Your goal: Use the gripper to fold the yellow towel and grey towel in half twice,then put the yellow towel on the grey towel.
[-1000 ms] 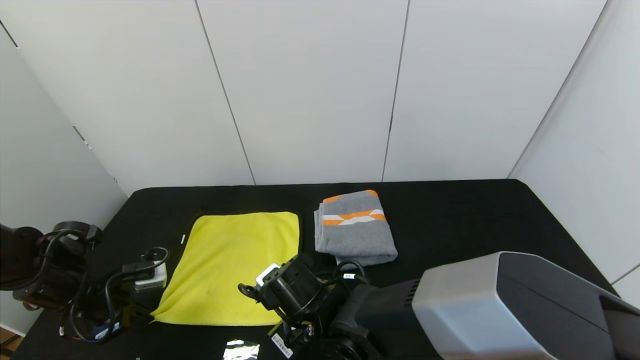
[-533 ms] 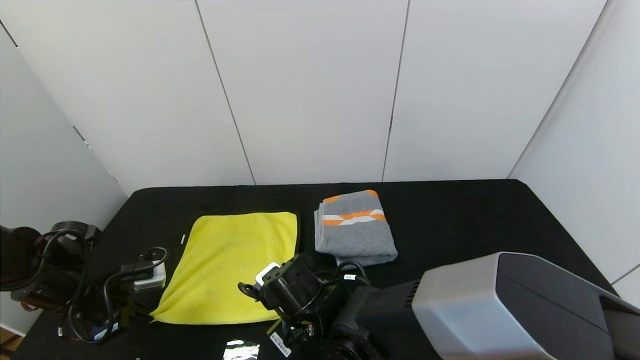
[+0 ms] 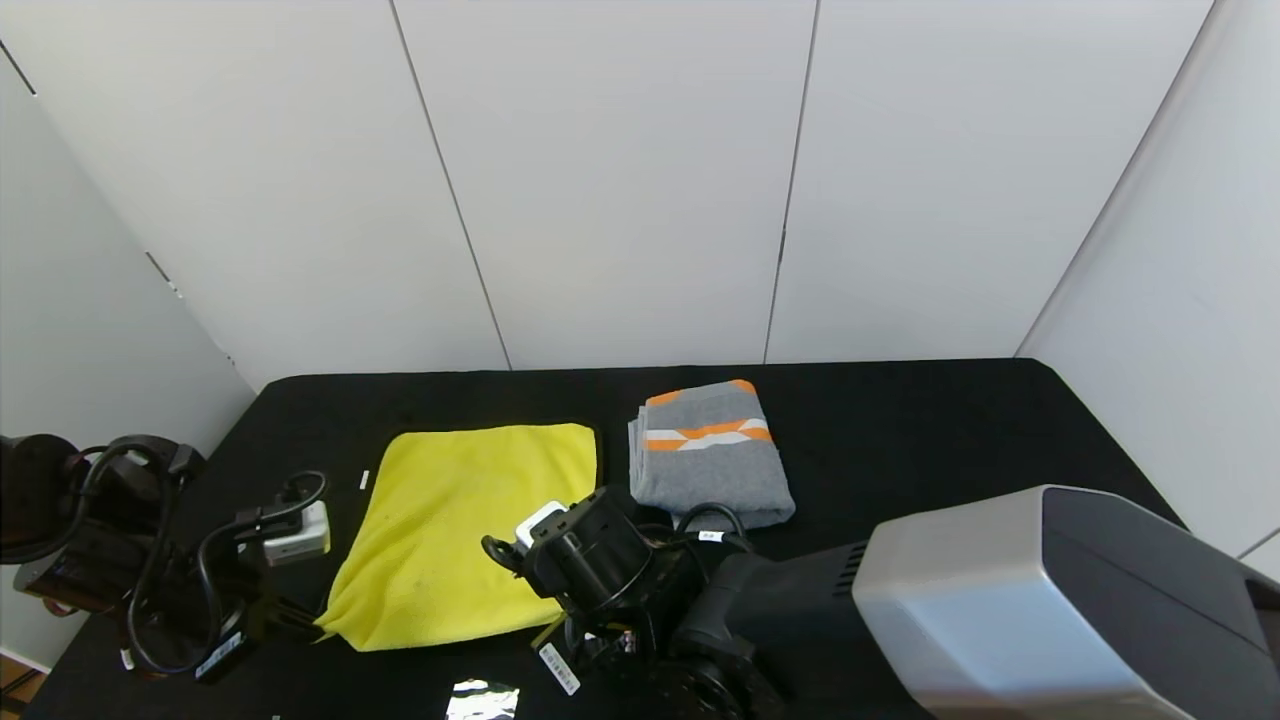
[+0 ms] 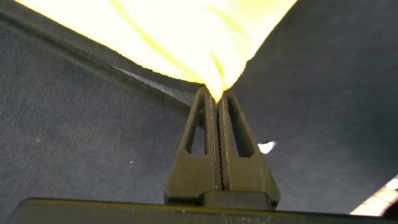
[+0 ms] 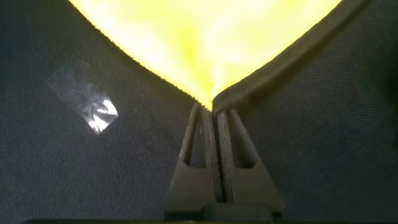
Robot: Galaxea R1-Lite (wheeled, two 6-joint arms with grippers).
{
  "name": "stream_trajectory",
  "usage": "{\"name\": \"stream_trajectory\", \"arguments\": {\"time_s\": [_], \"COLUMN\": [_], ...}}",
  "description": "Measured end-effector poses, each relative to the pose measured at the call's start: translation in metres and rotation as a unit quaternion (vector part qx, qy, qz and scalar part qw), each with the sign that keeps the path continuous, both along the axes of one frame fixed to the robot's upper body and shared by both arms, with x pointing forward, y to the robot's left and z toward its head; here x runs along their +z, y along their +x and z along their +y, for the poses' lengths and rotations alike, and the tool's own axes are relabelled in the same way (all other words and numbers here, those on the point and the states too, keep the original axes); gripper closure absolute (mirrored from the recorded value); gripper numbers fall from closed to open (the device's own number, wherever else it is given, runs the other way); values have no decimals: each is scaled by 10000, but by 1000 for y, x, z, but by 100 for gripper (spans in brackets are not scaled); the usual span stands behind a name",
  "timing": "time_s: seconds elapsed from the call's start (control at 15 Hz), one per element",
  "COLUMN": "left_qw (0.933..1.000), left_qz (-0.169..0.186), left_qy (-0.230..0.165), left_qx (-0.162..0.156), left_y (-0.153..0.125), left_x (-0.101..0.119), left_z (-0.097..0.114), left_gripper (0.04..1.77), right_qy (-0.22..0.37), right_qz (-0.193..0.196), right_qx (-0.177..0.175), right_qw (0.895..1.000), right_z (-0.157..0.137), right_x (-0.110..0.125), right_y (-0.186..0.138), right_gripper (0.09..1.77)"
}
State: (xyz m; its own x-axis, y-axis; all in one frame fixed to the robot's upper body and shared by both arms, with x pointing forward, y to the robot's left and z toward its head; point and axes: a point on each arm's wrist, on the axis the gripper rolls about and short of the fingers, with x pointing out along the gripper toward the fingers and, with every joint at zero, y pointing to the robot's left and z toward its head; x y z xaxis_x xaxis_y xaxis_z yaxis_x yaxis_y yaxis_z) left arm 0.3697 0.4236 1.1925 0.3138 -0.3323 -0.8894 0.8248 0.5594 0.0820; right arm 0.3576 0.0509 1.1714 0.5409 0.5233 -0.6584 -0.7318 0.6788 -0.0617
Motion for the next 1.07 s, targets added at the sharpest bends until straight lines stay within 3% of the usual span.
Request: {"name": "stream_trajectory", "arguments": {"time_s": [0.27, 0.53, 0.87, 1.07], "left_qw": [9992, 9991, 9971, 9969], "left_qz": [256, 154, 96, 23], "left_qy": [-311, -386, -657, -680], "left_qx": [33, 12, 380, 398], "left_y": [3, 10, 21, 25], "left_x": [12, 21, 30, 34], "left_z": [-2, -4, -5, -5], "left_gripper": [171, 171, 171, 171], "right_qy": [82, 196, 370, 420], "right_qz": [-52, -129, -244, -283], "right_qx": [-66, -128, -256, -307], "right_qw": [9999, 9996, 9987, 9982], "right_z": [-3, -5, -8, -10], "right_x": [8, 17, 29, 32], "right_y": [5, 11, 24, 29], "right_gripper": [172, 172, 172, 172]}}
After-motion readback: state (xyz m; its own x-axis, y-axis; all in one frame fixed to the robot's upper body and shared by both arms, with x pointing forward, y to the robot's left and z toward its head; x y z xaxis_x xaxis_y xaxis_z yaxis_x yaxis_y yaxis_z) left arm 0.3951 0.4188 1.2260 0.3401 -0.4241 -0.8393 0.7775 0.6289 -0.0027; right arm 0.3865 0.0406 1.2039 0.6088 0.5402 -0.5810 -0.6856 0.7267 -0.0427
